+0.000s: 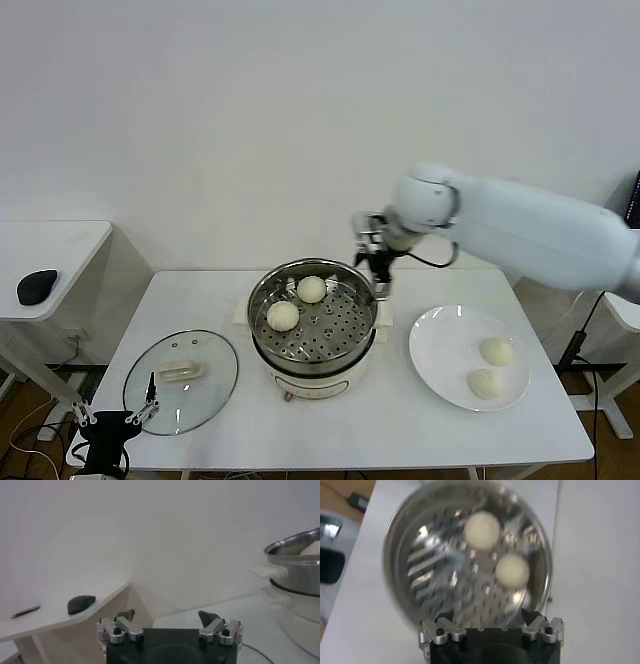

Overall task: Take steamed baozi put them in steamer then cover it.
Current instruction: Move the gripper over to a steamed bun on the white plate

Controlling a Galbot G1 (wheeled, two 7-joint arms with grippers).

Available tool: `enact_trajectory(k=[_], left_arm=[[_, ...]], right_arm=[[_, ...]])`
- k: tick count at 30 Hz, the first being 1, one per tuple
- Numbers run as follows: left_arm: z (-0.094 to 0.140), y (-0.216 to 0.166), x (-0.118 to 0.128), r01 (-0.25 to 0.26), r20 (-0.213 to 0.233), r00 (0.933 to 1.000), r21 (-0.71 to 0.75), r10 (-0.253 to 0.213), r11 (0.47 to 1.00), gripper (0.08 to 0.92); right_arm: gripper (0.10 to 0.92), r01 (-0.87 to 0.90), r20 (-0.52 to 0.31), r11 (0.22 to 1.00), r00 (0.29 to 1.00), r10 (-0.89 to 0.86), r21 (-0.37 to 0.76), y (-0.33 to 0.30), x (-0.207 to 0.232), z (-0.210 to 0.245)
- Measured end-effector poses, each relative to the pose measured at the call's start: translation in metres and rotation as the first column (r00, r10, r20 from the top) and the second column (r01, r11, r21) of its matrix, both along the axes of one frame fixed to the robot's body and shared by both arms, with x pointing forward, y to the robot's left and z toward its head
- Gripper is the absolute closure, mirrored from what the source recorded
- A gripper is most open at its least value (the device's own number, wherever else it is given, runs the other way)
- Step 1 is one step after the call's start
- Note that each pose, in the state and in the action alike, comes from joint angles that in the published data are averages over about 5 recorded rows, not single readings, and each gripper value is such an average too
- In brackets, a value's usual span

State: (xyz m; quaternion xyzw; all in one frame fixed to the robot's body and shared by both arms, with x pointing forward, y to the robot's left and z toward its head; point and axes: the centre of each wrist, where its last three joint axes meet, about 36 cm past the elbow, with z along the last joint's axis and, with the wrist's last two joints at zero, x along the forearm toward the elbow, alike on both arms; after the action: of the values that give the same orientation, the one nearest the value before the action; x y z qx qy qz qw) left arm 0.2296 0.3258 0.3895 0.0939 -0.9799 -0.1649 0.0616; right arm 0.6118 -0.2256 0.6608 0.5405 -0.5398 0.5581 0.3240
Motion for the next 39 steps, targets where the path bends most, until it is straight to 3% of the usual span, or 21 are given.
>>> enact_trajectory(k=[17,39], left_arm=[[-0.006,0.004,-0.003,-0.004,-0.024,0.9997,0.010,0.005,1.000,0.177],[-0.010,0.005,-0.008,-0.021,-0.036,0.9991,0.011,0.021,1.000,0.177]], right_arm=[[0.200,0.128,-0.037,0.985,0.990,-0.133,-0.115,-0.142,-0.058,-0.092],[0.200,0.167,-0.059,0.967,0.982,-0.181,-0.194,-0.176,-0.089,-0.176]])
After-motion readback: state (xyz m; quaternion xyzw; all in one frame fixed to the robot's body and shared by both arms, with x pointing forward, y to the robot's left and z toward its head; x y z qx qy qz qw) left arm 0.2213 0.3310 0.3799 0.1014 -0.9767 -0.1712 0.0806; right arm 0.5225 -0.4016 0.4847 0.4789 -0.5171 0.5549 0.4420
